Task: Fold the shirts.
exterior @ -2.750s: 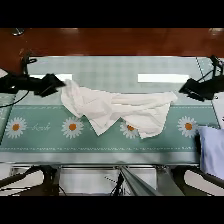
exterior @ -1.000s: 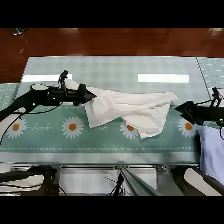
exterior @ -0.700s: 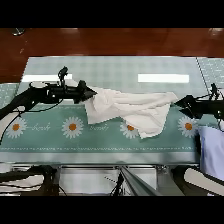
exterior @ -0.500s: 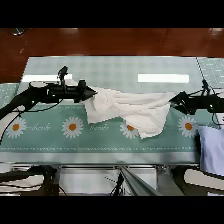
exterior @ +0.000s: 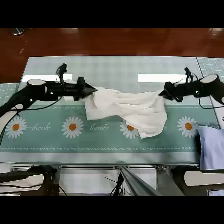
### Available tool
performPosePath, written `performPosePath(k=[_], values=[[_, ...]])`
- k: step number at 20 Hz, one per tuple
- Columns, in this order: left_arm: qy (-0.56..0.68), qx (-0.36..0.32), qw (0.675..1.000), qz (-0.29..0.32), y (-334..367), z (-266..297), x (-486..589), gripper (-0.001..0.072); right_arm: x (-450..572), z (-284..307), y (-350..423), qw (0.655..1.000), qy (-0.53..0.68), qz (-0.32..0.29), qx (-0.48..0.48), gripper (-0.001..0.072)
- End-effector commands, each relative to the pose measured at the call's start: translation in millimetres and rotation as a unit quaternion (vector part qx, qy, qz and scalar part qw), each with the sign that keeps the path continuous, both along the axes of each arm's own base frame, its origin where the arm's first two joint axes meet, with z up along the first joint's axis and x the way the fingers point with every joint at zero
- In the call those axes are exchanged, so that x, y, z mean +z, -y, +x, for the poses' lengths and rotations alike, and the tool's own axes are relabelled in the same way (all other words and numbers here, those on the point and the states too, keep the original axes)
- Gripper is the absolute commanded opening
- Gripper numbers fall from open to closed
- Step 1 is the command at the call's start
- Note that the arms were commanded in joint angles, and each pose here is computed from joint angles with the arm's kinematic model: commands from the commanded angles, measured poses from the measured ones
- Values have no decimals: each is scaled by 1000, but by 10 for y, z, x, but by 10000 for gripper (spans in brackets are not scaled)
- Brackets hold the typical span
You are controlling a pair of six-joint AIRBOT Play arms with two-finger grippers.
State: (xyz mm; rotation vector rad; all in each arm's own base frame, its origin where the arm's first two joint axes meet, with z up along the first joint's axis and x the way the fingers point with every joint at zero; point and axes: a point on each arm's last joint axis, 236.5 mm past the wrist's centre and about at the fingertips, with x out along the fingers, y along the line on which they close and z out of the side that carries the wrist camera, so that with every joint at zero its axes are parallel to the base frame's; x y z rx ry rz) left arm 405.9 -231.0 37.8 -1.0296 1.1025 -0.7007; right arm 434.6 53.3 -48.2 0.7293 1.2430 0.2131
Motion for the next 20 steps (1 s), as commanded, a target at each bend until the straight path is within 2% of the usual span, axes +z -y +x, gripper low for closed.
performPosePath(k=[1,3,6,7,9,11,14,16,18,20], values=[[100,32,991,-81,-171,353,1105,25,1182,433,16,990,132,-38,34,19],[209,54,971,-106,-401,488,2119,25,2469,627,121,958,272,-85,24,19],[353,45,931,-79,-666,198,3359,24,4156,161,119,887,434,-156,31,19],[372,43,926,-41,-749,67,3547,24,4527,-160,103,865,465,-183,34,19],[392,57,915,80,-1009,-168,3691,24,4970,-776,76,834,505,-222,31,19],[409,79,888,193,-1286,-469,3790,24,5189,-1405,118,809,520,-271,23,19],[426,101,845,308,-1492,-1063,3886,25,5265,-2109,164,795,520,-313,7,19],[428,109,819,366,-1552,-1451,3894,25,5222,-2435,143,799,514,-312,-3,20],[443,115,800,388,-1500,-1818,3955,25,5042,-2640,106,810,499,-307,-1,19],[453,116,794,388,-1394,-2117,3935,25,4657,-2752,85,840,454,-297,9,19]])
